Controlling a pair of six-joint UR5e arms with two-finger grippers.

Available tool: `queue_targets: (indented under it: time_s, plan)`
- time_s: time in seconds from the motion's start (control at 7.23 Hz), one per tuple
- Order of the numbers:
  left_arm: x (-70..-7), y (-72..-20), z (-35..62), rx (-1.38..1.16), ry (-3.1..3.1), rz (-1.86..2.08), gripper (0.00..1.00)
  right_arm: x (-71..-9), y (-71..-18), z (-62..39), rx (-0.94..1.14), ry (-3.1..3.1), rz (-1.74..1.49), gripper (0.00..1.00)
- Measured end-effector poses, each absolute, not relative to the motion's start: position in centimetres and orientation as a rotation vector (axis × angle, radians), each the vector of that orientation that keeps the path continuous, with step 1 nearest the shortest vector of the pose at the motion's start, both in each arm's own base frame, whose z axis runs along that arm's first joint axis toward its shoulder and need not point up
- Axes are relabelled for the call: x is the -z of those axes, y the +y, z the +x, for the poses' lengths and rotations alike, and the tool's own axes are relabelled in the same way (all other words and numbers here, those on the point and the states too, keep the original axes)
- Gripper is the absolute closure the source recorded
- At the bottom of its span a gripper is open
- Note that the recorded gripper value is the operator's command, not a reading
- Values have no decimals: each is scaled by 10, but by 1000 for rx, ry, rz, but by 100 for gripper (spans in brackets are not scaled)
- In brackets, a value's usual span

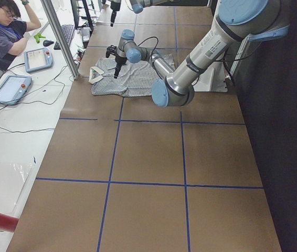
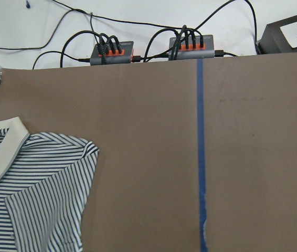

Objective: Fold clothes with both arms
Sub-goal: 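Withdraw the left gripper while both grippers move to the hem nearest the robot, then position both grippers at the corners of the shirt hem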

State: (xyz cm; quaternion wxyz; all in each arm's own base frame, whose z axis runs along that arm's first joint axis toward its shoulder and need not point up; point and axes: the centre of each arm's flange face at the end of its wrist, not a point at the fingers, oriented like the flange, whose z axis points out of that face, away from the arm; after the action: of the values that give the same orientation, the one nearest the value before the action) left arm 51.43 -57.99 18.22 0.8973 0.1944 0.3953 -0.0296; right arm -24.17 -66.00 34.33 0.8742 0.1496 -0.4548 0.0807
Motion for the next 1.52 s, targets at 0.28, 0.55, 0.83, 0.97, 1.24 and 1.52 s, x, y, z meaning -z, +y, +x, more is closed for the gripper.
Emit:
queue_targets:
  time_s: [0.28,0.55,0.83,0.97,1.24,1.52]
  plan:
    - [-187,-519,473,13,909,421,0,-328,-556,-272,-255,-1018,272,0]
    - [-191,-444,467,-29,990,391,0,-345,-422,-288,-314,-1020,194,0]
    - [-215,-358,482,48,1013,316,6,-354,-322,-339,-394,-977,182,0]
    - [-225,-324,494,74,1014,275,19,-354,-291,-361,-410,-973,194,0]
    - [-242,-271,518,100,999,176,44,-354,-266,-377,-419,-974,213,0]
    - [-267,-247,527,106,952,126,45,-354,-263,-379,-421,-976,218,0]
